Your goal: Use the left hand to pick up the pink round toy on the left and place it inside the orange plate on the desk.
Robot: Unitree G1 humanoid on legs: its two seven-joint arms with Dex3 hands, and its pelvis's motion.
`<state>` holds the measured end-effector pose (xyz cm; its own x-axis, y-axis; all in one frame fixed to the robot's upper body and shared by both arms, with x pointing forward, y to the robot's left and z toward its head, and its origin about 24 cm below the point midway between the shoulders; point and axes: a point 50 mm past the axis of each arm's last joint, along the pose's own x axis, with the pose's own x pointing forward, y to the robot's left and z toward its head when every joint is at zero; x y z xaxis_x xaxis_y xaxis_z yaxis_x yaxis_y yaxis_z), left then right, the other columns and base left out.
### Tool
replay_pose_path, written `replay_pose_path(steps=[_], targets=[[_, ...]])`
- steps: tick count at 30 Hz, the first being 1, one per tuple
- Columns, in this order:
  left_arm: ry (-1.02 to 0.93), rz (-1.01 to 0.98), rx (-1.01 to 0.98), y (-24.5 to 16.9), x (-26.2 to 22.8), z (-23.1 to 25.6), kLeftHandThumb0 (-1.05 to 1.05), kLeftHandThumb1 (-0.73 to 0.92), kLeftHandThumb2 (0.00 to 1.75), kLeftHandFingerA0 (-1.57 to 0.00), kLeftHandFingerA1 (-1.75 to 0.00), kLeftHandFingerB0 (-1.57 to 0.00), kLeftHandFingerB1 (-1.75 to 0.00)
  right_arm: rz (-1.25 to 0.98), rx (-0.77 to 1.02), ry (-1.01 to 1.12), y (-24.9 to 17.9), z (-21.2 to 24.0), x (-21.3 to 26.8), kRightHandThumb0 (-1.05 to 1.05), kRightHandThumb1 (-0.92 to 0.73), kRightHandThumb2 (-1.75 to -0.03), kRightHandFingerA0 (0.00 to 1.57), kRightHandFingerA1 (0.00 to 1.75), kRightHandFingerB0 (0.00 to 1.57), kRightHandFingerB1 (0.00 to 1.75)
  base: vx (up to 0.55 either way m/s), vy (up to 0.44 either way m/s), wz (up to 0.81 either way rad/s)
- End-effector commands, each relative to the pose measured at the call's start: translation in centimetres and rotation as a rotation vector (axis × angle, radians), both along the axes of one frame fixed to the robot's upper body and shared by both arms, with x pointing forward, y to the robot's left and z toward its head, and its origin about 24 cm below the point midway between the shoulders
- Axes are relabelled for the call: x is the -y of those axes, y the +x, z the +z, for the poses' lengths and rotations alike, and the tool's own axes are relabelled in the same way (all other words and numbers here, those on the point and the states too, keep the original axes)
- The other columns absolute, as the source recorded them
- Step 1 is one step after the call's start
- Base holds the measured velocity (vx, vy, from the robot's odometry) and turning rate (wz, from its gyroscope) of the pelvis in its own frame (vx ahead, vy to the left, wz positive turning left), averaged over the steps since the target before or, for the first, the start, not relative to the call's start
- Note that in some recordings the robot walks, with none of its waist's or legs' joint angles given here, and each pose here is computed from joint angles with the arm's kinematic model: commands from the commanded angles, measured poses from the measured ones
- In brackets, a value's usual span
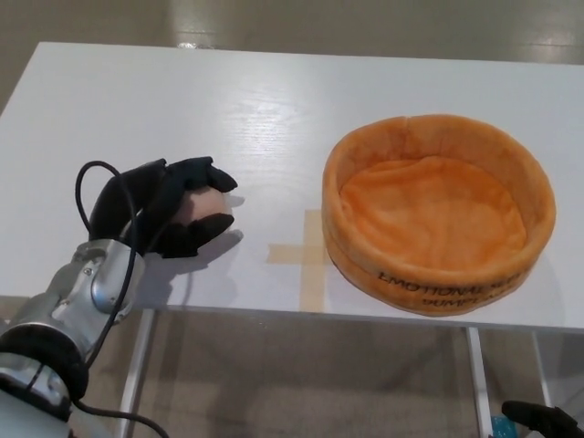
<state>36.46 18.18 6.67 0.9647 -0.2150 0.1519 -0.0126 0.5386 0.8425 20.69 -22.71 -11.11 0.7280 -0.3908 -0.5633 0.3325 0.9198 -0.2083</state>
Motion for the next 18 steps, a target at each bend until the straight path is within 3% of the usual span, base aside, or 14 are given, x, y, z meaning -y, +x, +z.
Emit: replay_pose_path(steps=[1,2,6,7,9,14,18], targets=[[-0.032,-0.039,0.023,-0.4,0.1,0.1,-0.28,0.82,0.7,-0.83,-1.62,-0.78,-0.78,-0.009,-0.011,0.011,-0.1,-0.1,0.3,-0.15,-0.25,-1.01,0.67,1.32,0.5,1.01,0.0,0.0,0.0],[-0.074,-0.059,0.095,0.0,0.4,1.8,-0.29,0.81,0.66,-0.9,-1.51,-0.82,-0.76,-0.007,-0.01,0.009,-0.1,0.0,0.3,-0.13,-0.24,-1.03,0.72,1.29,0.53,1.01,0.0,0.0,0.0],[-0.138,-0.087,0.194,0.4,0.7,4.2,-0.28,0.8,0.65,-0.9,-1.53,-0.83,-0.73,-0.003,-0.01,0.005,-0.1,0.0,0.3,-0.16,-0.23,-1.02,0.7,1.24,0.53,1.0,0.0,0.0,0.0],[-0.156,-0.104,0.224,0.4,1.0,5.1,-0.28,0.78,0.68,-0.81,-1.58,-0.79,-0.66,-0.002,-0.008,0.008,0.0,0.0,0.2,-0.16,-0.23,-1.03,0.62,1.21,0.52,1.0,0.0,0.0,0.0],[-0.183,-0.153,0.289,0.4,1.7,7.1,-0.28,0.77,0.67,-0.85,-1.49,-0.8,-0.62,-0.003,-0.007,0.013,0.0,0.0,0.2,-0.18,-0.25,-0.98,0.59,1.13,0.54,1.0,0.0,0.0,0.0],[-0.192,-0.222,0.368,0.1,2.9,9.3,-0.28,0.77,0.68,-0.87,-1.6,-0.84,-0.67,-0.007,-0.005,0.019,0.0,0.0,0.3,-0.18,-0.25,-0.99,0.64,1.17,0.56,1.02,0.0,0.0,0.0],[-0.212,-0.28,0.415,-0.1,5.0,11.5,-0.29,0.78,0.69,-0.86,-1.59,-0.83,-0.71,-0.006,-0.008,0.026,0.0,0.0,0.3,-0.19,-0.24,-1.0,0.59,1.18,0.57,1.05,0.0,0.0,0.0]])
